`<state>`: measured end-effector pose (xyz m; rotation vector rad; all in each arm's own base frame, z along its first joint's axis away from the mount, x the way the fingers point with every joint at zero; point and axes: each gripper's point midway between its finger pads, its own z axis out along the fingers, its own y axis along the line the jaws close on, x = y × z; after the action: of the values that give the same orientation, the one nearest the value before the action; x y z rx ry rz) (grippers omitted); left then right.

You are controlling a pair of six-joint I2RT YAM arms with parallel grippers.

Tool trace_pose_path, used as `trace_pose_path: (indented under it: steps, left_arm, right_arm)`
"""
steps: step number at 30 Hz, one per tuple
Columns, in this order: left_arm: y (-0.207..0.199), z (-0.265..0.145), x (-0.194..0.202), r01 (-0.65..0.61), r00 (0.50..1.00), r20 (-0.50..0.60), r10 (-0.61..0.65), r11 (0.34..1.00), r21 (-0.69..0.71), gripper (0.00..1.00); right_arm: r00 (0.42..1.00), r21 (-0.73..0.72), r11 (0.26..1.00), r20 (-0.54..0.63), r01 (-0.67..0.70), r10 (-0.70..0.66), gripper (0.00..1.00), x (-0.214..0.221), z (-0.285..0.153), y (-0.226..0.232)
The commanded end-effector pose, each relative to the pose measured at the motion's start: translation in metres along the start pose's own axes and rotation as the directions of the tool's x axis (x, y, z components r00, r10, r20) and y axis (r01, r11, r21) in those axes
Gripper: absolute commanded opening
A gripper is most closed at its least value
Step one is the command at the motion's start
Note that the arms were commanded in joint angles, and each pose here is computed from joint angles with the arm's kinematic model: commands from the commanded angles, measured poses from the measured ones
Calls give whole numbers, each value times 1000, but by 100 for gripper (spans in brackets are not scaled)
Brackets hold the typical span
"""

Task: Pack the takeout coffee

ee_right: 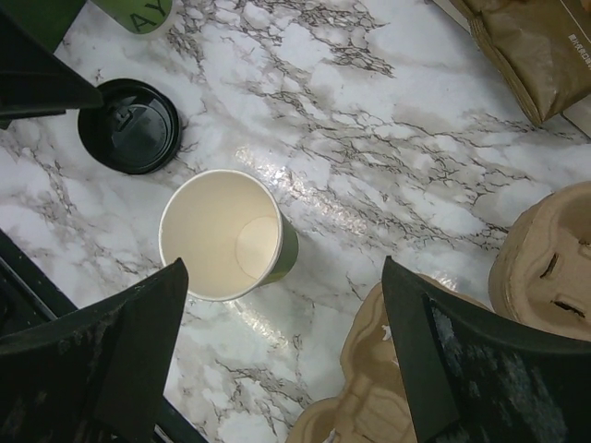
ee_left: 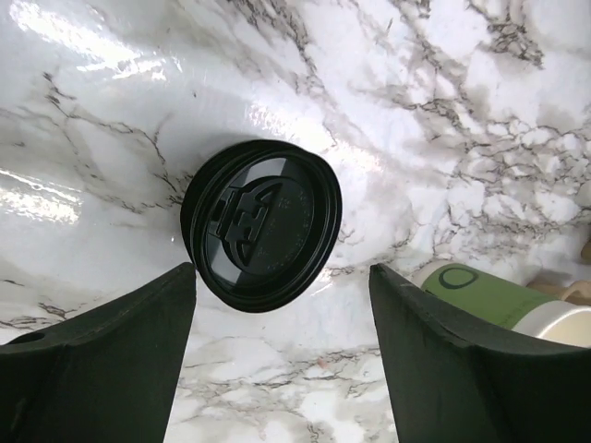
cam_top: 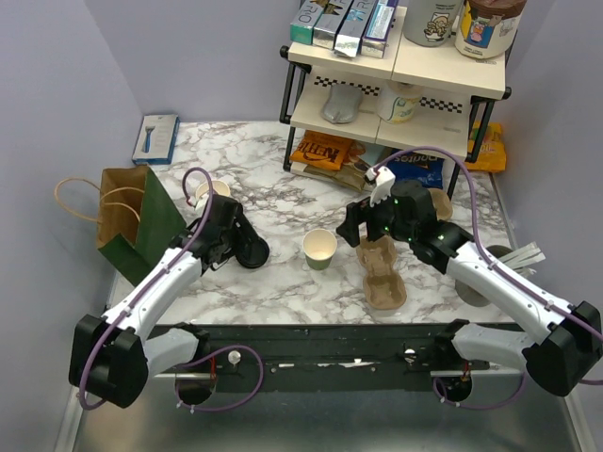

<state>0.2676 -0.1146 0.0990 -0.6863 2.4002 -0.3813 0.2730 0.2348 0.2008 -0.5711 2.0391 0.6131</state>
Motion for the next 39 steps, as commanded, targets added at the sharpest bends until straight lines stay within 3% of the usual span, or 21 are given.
trace_pose_path:
  steps: [1, 3, 6, 10, 13, 25, 39]
  left_arm:
    - [18, -7, -7, -41, 999, 20, 44, 994, -106, 83]
    - [20, -5, -8, -47, 999, 19, 50, 991, -123, 82]
    - [22, -1, -7, -52, 999, 6, 53, 988, -148, 73]
    - [22, 1, -6, -50, 999, -2, 51, 986, -160, 52]
    - [23, 1, -6, -55, 998, -9, 55, 985, -165, 46]
    - [25, 5, -9, -105, 994, -33, 100, 971, -215, 31]
    - [28, 11, -9, -133, 991, -65, 121, 958, -252, 26]
  right_arm:
    - [1000, 14, 1000, 8, 24, -24, 93, -5, 1, -2]
    - [1000, 42, 999, 6, 25, -25, 93, -4, 1, -7]
    - [1000, 64, 998, -6, 22, -22, 93, -1, 2, -11]
    - [1000, 89, 996, -15, 20, -19, 93, 1, 2, -15]
    - [1000, 103, 995, -20, 17, -15, 93, 3, 2, -18]
    - [1000, 155, 988, -26, 15, -11, 92, 8, 1, -28]
    - [999, 163, 986, -49, 22, -15, 92, 14, 3, -30]
